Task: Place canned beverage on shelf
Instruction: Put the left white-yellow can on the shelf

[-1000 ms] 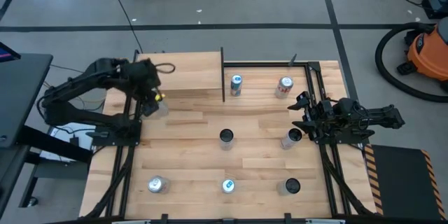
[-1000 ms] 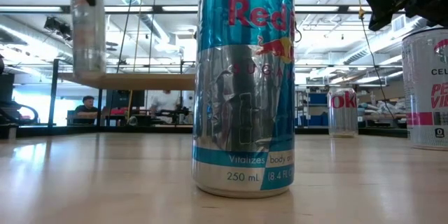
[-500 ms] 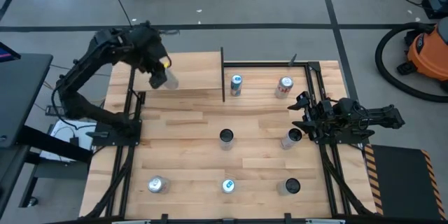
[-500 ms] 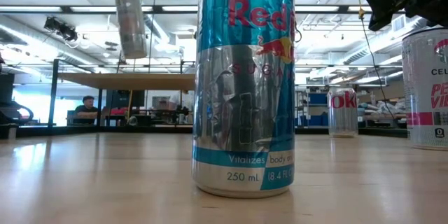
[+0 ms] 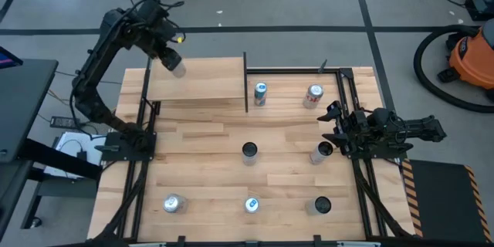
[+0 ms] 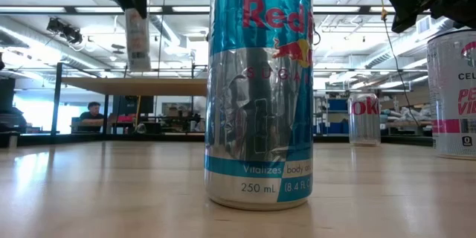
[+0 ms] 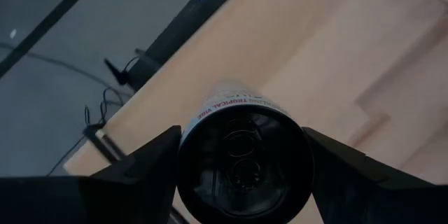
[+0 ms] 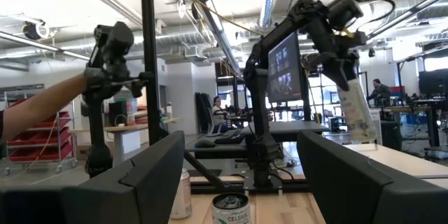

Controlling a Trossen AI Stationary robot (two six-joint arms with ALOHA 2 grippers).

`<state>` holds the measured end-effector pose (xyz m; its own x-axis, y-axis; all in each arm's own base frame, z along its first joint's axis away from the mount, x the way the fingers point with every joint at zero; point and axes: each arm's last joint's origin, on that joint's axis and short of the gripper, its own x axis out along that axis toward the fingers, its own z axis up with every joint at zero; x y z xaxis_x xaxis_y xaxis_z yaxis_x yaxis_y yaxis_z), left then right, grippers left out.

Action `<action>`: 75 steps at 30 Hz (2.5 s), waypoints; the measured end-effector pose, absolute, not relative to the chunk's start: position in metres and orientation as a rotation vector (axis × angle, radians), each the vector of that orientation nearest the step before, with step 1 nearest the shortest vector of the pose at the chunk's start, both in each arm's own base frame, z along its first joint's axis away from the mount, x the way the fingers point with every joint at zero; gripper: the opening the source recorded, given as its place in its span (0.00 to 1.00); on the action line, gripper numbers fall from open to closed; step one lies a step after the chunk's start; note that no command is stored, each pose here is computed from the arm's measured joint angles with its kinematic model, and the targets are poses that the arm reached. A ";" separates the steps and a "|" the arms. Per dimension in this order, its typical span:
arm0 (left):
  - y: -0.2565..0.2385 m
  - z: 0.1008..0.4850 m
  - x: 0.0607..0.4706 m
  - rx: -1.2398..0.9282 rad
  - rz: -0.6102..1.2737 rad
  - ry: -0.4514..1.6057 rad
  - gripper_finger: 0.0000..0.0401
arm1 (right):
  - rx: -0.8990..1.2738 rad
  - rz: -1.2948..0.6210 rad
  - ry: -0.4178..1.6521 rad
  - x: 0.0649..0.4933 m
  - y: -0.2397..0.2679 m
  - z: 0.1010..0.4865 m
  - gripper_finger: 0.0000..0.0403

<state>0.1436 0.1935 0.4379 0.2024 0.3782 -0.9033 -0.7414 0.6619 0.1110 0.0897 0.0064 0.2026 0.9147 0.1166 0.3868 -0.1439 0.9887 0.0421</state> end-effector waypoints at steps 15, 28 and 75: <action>0.220 0.436 0.106 -0.430 0.868 1.124 0.66 | 0.070 0.134 -0.394 0.090 0.006 0.203 0.71; 0.236 0.424 0.106 -0.523 0.903 1.138 0.66 | 0.070 0.134 -0.394 0.090 0.006 0.203 0.71; 0.241 0.409 0.108 -0.530 0.872 1.213 0.66 | 0.070 0.134 -0.394 0.090 0.006 0.203 0.71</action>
<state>0.1083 0.2409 0.4089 0.0992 0.2903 -0.9518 -0.8098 0.5794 0.0923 0.0896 0.0064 0.2027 0.9146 0.1168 0.3872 -0.1440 0.9887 0.0420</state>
